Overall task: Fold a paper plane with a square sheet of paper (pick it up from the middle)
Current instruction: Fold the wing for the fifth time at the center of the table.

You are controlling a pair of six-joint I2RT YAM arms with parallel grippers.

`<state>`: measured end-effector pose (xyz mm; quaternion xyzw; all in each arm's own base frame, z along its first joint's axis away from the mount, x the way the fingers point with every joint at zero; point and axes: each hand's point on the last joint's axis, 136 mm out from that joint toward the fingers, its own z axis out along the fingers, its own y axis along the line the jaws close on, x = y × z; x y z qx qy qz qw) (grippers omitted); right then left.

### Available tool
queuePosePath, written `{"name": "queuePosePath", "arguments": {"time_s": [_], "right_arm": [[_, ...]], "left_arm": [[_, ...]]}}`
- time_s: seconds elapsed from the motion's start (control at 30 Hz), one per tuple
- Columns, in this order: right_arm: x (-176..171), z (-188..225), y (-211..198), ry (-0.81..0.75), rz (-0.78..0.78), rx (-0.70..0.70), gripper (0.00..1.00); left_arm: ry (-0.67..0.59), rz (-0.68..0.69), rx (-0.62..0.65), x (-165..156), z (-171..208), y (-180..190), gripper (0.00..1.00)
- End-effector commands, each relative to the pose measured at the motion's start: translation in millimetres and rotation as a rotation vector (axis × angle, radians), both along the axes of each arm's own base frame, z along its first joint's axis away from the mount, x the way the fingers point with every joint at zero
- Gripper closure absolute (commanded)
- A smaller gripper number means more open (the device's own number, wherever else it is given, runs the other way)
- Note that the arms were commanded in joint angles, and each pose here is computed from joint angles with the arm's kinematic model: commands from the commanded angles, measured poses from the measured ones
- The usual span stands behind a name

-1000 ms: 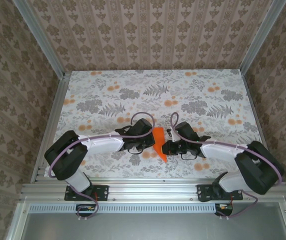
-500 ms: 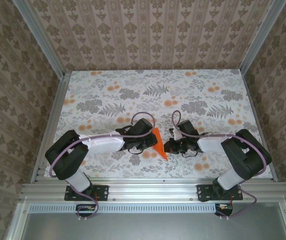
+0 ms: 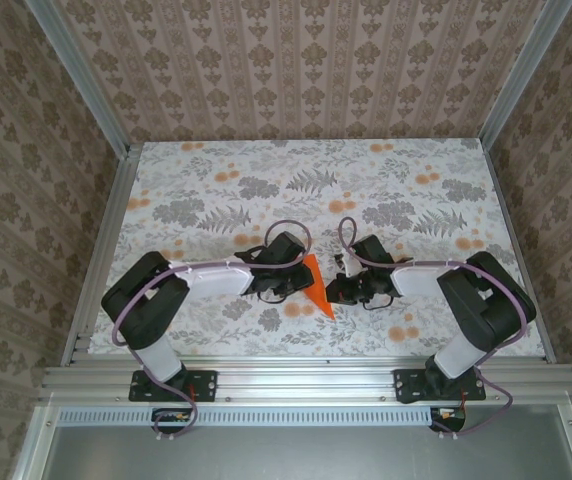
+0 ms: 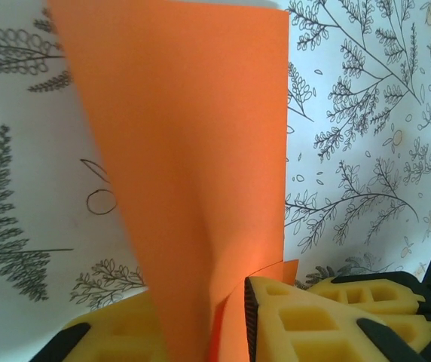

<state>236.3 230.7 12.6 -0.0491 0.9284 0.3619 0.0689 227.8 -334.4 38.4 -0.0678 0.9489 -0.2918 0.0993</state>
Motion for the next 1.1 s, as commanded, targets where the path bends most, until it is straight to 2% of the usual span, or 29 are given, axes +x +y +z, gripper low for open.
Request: {"name": "queuePosePath", "arguments": {"time_s": [0.0, 0.1, 0.2, 0.27, 0.4, 0.53, 0.73, 0.87, 1.07], "right_arm": [[-4, -12, -12, 0.021, 0.018, -0.082, 0.91], [-1, -6, -14, -0.017, 0.031, -0.104, 0.89], [6, 7, -19, -0.105, 0.040, -0.134, 0.84], [12, 18, -25, -0.185, 0.035, -0.166, 0.76], [18, 46, -34, -0.406, 0.048, -0.231, 0.69], [10, 59, -28, -0.617, 0.128, -0.301, 0.61], [-6, 56, -4, -0.784, 0.260, -0.355, 0.54], [-7, 48, 6, -0.844, 0.336, -0.431, 0.52], [-8, 47, 21, -0.938, 0.419, -0.447, 0.50]], "left_arm": [[-0.015, -0.021, -0.022, 7, 9, -8, 0.83], [0.000, -0.004, -0.011, 8, 8, -5, 0.94], [0.030, 0.014, 0.001, 8, 5, -3, 1.00], [0.047, 0.025, 0.001, 8, 3, -3, 1.00], [0.066, 0.045, -0.009, 8, 4, -4, 1.00], [0.077, 0.050, 0.001, 10, 6, -2, 1.00], [0.088, 0.049, -0.004, 11, 6, -3, 1.00], [0.088, 0.047, -0.005, 11, 6, -3, 1.00], [0.092, 0.041, -0.010, 11, 5, -6, 1.00]]}}
